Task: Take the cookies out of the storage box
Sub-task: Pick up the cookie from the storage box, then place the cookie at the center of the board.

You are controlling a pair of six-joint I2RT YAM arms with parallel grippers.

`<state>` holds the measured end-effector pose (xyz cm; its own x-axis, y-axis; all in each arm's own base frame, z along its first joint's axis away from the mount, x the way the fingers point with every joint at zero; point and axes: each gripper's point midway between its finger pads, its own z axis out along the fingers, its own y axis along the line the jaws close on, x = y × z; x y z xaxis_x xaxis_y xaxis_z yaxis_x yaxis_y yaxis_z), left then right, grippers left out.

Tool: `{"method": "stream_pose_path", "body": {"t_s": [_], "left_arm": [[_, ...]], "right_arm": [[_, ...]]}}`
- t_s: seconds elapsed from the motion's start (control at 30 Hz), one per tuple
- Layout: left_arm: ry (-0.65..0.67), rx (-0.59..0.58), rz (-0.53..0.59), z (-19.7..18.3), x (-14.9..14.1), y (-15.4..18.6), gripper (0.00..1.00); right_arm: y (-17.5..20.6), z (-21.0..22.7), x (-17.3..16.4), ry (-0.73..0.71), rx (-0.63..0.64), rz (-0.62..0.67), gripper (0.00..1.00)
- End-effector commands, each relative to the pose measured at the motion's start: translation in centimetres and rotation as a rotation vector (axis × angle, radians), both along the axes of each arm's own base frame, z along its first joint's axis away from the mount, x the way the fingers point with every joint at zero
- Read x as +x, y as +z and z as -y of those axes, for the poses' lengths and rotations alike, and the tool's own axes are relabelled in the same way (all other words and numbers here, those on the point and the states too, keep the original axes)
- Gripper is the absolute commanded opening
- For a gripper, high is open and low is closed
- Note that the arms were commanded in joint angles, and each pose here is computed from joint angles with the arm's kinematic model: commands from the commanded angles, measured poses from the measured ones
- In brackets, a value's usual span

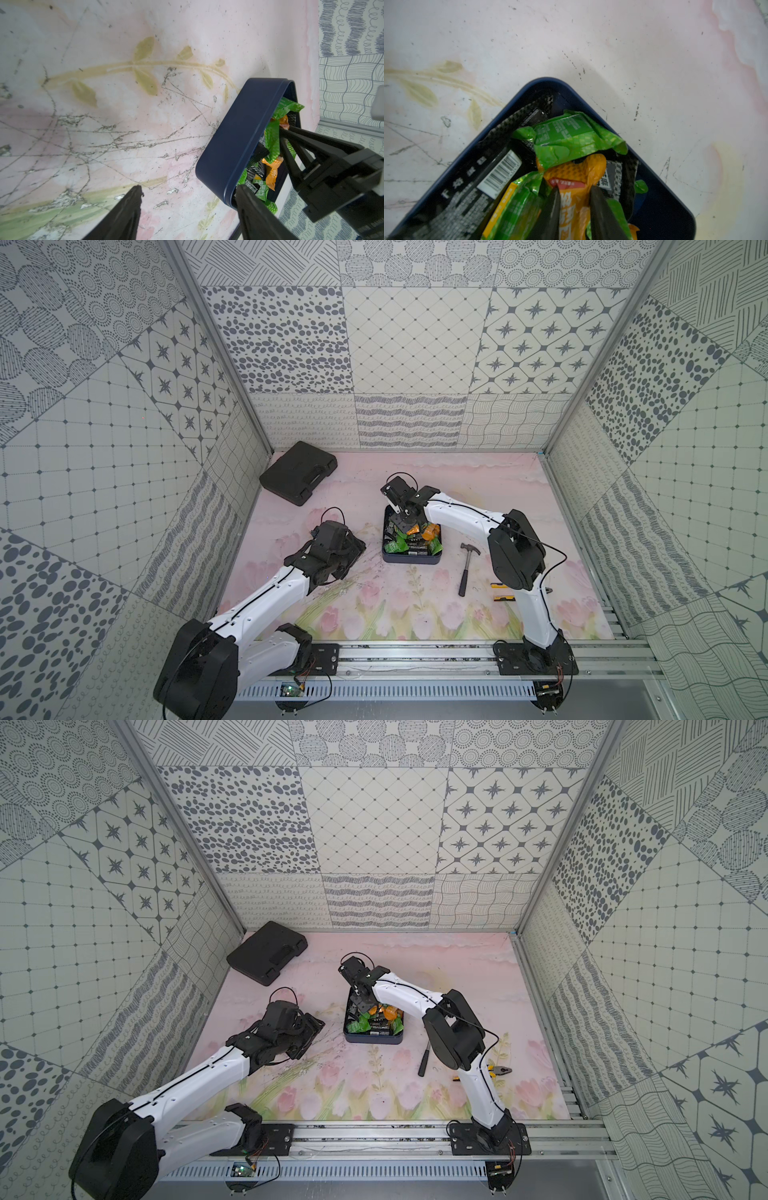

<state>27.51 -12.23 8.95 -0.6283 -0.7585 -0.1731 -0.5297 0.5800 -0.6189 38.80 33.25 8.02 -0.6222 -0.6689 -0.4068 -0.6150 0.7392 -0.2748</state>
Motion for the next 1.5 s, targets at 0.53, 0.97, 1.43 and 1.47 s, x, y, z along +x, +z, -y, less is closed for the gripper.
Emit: {"method": "stream_pose_path", "body": {"t_s": [0.53, 0.97, 1.43, 1.47], "left_arm": [[0.019, 0.032, 0.017, -1.5, -0.4, 0.8, 0.75], [-0.118, 0.061, 0.038, 0.2, 0.3, 2.0, 0.73], [-0.191, 0.123, -0.024, 2.6, -0.3, 2.2, 0.66], [-0.203, 0.124, -0.02, 3.1, -0.2, 2.4, 0.65]], "right_arm": [[9.4, 0.9, -6.2, -0.186, 0.281, 0.064, 0.1], [1.5, 6.4, -19.4, -0.433, 0.313, -0.118, 0.07], [-3.6, 8.7, -19.0, -0.595, 0.271, -0.127, 0.31], [-3.4, 8.6, -18.9, -0.589, 0.279, -0.131, 0.38]]}}
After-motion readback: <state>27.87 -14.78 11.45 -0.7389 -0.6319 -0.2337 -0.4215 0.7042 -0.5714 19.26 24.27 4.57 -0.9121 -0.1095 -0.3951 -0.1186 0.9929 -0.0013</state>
